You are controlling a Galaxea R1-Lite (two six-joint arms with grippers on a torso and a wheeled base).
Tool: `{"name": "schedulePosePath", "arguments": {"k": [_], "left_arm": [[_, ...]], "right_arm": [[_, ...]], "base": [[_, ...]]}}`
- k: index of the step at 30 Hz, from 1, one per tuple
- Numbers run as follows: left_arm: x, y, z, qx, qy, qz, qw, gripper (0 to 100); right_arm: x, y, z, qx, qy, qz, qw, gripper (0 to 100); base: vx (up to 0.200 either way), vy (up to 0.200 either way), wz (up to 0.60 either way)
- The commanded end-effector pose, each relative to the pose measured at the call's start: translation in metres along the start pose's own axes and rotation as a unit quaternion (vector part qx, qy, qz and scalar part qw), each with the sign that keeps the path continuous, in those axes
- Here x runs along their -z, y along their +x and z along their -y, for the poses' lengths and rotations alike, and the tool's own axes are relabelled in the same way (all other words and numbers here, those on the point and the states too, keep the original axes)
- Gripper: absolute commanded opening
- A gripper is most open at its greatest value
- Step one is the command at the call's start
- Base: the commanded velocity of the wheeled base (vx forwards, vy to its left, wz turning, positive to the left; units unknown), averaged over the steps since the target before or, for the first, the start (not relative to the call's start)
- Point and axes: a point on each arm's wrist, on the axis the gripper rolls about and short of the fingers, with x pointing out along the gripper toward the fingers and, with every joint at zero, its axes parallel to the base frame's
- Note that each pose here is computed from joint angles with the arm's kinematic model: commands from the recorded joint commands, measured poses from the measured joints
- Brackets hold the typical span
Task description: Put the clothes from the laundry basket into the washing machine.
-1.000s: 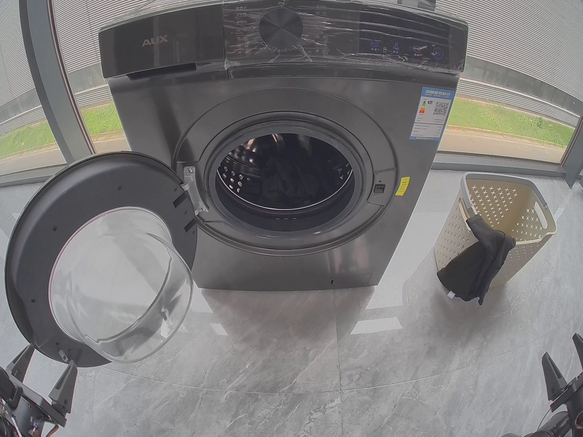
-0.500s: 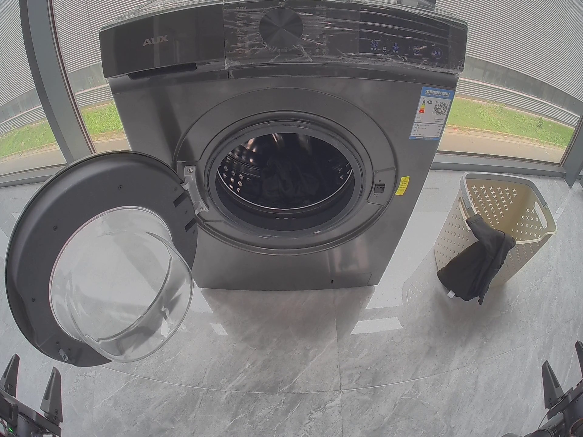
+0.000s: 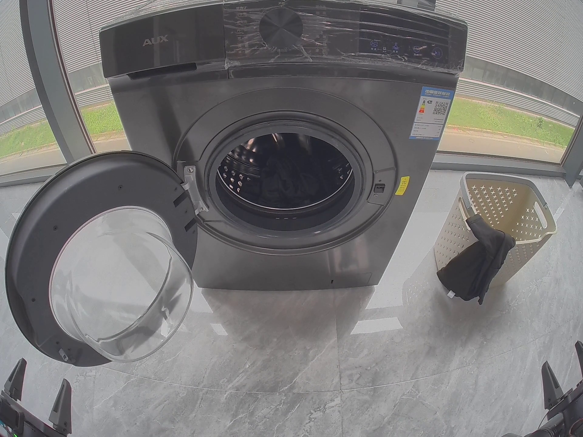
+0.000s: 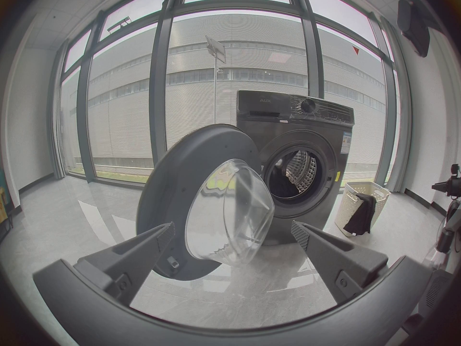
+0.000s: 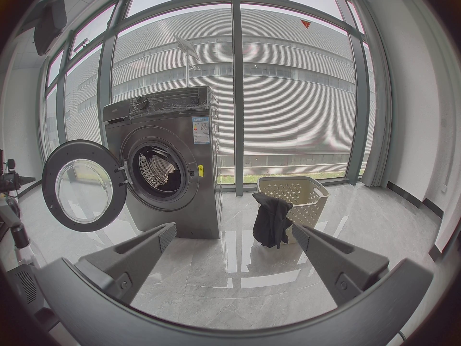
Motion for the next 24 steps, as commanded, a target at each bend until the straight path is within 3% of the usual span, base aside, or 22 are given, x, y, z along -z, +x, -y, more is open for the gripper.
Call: {"name": "schedulePosePath", "arguments": {"k": [1,8,24], "left_arm": [[0.0051,-0.0001,-0.0006,-0.007,-0.013,-0.005,0.9999,100],[0.0055,0.0,-0.0005,-0.008,-0.011,-0.005,0.9999,100],[0.0055,0.0,-0.0005,-0.008,-0.013,-0.005,0.9999,100]], "right_arm": [[0.005,0.0009,0.0,0.0,-0.001,-0.006,1.0,100],[0.005,0.0009,0.0,0.0,-0.001,-0.006,1.0,100],[0.005,0.0009,0.0,0.0,-0.001,-0.006,1.0,100]], "base": [[0.0,0.0,0.0],[0.0,0.0,0.0],[0.0,-0.2,0.0]]}}
